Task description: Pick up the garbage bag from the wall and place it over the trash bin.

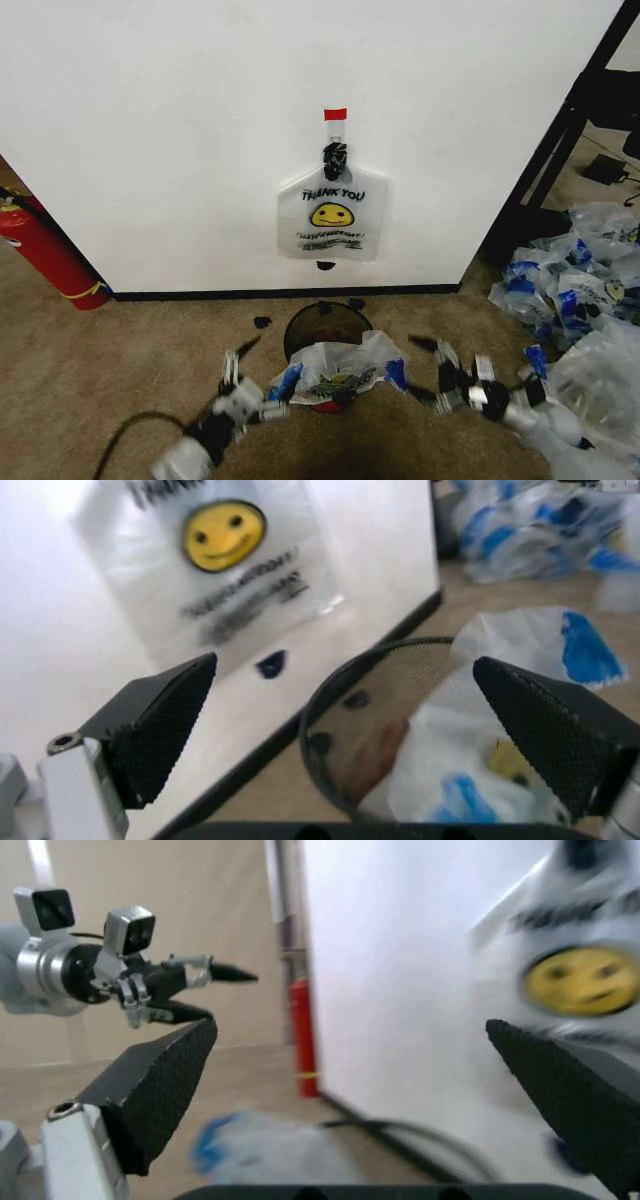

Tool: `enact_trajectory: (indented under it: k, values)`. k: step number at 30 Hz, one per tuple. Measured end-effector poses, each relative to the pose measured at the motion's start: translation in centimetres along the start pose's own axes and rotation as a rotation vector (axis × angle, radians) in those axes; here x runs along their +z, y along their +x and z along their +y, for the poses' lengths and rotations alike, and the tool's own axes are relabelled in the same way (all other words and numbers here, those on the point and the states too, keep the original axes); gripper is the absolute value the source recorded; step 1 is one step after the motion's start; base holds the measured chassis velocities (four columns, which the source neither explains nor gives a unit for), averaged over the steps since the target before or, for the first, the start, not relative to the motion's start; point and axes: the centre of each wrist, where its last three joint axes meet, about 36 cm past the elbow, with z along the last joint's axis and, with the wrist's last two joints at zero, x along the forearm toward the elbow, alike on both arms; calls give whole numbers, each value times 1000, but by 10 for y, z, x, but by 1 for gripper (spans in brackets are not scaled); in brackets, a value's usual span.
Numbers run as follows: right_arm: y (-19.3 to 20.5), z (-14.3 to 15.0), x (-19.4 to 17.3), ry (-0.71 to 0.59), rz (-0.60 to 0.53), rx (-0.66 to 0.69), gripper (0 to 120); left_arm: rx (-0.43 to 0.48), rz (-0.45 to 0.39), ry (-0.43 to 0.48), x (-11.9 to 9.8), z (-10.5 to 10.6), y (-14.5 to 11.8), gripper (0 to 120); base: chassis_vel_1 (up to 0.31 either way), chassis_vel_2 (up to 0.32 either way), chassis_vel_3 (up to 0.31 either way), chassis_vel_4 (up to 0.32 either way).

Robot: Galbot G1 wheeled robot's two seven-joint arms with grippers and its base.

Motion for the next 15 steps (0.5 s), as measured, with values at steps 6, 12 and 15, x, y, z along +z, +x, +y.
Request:
enact_trajectory:
  k: [6,12,15]
  values:
    - [-27,9,-4,140,-43,100,100,172,145,201,8,67,-76,100,0,0,0,0]
    - [-52,16,-18,187,-100,109,100,180,300,301,-3,85,-155,100,0,0,0,0]
    - [-58,23,-19,188,-108,105,100,158,352,311,-7,88,-186,100,0,0,0,0]
